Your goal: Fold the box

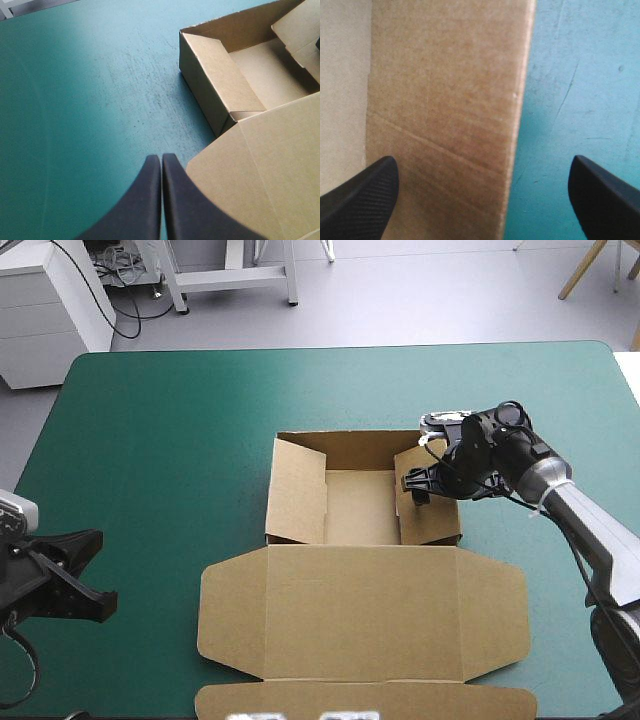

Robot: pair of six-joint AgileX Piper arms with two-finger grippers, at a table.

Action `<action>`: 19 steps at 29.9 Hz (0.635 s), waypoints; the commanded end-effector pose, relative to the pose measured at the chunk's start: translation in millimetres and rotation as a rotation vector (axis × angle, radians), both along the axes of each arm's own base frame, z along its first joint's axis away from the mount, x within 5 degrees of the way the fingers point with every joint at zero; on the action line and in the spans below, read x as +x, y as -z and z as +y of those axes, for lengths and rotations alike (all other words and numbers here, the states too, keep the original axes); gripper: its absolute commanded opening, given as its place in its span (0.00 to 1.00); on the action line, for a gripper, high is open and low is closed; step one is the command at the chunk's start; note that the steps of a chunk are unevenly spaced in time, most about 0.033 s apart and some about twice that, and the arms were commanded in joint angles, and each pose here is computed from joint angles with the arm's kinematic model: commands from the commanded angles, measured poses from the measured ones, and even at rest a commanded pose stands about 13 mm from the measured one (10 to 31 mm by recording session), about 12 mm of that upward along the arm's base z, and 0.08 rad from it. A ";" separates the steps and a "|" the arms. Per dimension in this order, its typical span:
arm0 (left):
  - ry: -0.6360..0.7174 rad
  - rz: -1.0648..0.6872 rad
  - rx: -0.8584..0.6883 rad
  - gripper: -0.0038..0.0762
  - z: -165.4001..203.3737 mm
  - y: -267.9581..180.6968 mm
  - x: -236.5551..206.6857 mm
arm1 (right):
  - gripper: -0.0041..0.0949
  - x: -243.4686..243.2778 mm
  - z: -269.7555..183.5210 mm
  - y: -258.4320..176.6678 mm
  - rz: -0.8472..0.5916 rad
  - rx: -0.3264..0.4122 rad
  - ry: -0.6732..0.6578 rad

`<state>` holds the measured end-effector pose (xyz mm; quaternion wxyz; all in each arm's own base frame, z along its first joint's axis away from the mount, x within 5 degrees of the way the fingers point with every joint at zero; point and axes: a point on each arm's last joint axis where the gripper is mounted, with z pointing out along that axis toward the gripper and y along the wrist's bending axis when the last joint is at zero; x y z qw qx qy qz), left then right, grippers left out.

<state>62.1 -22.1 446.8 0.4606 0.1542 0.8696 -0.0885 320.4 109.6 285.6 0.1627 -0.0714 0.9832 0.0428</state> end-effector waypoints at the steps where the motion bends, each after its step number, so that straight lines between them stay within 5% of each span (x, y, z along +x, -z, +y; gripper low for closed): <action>1: 0.001 0.009 -0.003 0.04 0.9 -0.6 -2.4 | 0.87 1.0 -2.4 -14.7 -0.066 0.018 -0.003; 9: 0.007 0.025 -0.001 0.04 -1.2 4.5 -0.3 | 0.84 6.5 0.4 0.2 -0.011 0.010 -0.007; 12: 0.009 0.026 -0.004 0.04 -1.5 4.5 -0.4 | 0.76 7.6 0.9 3.4 0.000 0.006 -0.007; 15: 0.009 0.026 -0.004 0.04 -1.5 4.5 -0.4 | 0.54 8.0 1.0 3.3 -0.003 0.008 -0.006; 19: 0.009 0.026 -0.004 0.04 -1.5 4.5 -0.4 | 0.08 8.3 1.1 3.2 -0.007 0.009 -0.006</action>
